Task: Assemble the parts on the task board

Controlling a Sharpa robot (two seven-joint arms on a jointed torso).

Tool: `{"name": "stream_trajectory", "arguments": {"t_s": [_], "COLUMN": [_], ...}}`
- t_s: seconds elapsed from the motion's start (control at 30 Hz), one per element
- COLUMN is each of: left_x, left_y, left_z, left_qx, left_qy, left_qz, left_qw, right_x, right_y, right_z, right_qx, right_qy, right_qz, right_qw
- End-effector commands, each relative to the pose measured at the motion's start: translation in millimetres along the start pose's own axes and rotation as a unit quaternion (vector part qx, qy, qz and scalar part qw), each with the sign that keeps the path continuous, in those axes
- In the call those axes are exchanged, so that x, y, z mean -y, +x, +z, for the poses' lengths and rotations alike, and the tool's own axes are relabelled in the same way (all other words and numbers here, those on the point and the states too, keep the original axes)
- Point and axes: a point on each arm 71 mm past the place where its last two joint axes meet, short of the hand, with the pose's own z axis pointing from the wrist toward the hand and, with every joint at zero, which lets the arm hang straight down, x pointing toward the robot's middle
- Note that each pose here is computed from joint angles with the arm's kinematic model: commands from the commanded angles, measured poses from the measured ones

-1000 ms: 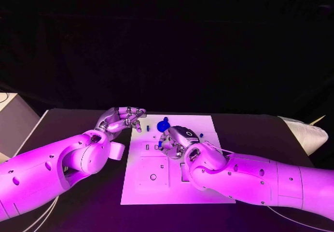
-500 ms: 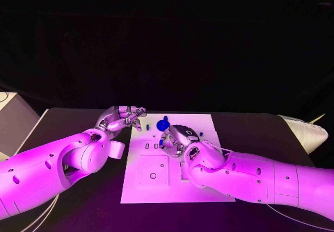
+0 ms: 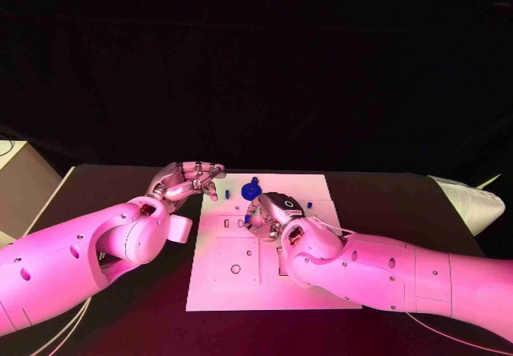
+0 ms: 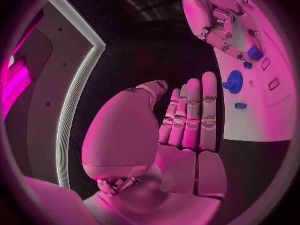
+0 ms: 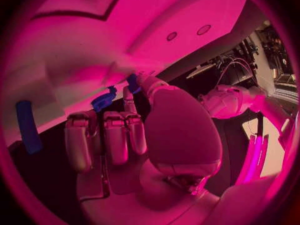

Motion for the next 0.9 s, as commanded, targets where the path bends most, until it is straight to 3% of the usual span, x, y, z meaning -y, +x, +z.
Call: {"name": "stream_trajectory", "arguments": {"t_s": [0.03,0.9], "left_x": [0.7,0.0], "left_y": [1.6,1.1], "left_z": [0.2,0.5], "left_qx": [-0.005,-0.005], "left_qy": [0.002,0.0], "left_qz": [0.0,0.0], "left_qw": [1.0,1.0], "right_x": [-1.4,0.8], "right_y": [2.5,4.9], "right_z": [-0.3,-0.7], "right_qx": [-0.006,-0.007], "right_qy": [-0.007,-0.02], "right_qz": [-0.01,-0.012], "right_qw": [1.0,1.0]}}
